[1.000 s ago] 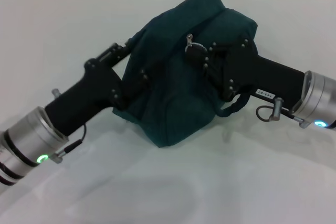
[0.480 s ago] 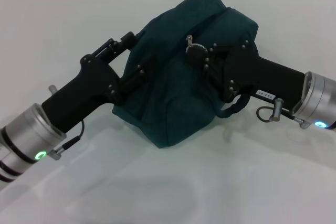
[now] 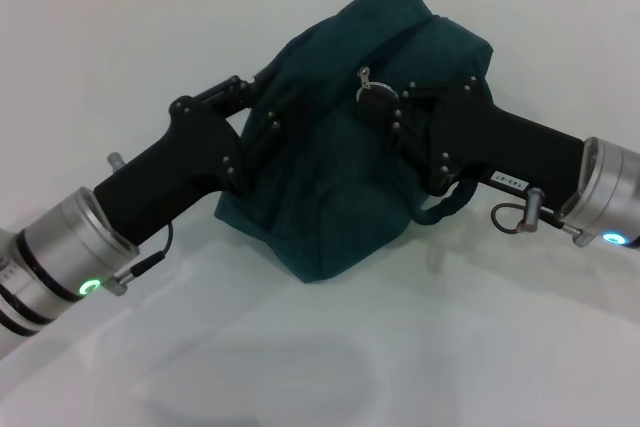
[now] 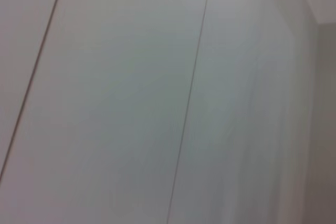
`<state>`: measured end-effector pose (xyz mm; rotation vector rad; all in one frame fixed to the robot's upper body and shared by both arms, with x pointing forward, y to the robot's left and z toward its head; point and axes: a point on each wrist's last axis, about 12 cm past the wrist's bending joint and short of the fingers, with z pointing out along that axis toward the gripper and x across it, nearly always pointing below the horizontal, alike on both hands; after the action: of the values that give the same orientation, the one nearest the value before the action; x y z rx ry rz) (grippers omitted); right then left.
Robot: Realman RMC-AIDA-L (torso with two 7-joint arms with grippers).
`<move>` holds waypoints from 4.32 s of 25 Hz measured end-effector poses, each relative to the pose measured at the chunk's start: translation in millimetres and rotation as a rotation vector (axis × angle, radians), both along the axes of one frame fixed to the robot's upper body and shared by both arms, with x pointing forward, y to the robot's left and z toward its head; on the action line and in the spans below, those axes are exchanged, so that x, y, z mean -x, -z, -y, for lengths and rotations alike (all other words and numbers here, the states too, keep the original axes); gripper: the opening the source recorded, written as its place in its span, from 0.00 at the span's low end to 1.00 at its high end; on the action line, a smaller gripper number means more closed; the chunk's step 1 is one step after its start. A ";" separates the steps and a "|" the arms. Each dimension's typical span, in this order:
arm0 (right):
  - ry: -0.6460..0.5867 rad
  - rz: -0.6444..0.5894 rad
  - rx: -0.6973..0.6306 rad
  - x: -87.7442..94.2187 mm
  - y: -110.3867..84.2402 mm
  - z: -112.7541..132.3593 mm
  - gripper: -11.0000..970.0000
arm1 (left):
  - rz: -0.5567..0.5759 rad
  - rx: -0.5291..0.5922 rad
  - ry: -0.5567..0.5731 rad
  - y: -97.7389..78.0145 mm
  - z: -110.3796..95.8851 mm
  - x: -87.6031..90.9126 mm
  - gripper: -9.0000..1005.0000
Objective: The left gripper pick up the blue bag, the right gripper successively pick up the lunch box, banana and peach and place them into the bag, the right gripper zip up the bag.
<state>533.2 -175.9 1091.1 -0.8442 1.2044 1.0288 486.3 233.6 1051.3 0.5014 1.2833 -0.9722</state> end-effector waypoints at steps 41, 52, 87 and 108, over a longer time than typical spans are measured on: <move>-0.048 -0.254 0.056 -36.4 -48.0 68.4 0.03 | 0.089 -0.137 0.060 5.3 2.0 6.7 0.06; 0.143 -0.208 0.004 -33.5 -37.9 90.5 0.03 | 0.094 -0.130 0.023 4.9 -4.5 8.1 0.07; 0.403 -0.255 0.085 -26.2 3.6 113.6 0.03 | 0.089 -0.054 -0.099 -3.2 -20.9 1.0 0.08; 0.430 -0.166 -0.025 -6.8 0.7 130.7 0.46 | 0.065 0.080 -0.087 -10.4 -17.9 3.3 0.67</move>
<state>540.0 -306.6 1090.4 -0.4554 1.4341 0.7685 483.1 251.5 1061.7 0.4085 1.1931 -0.9235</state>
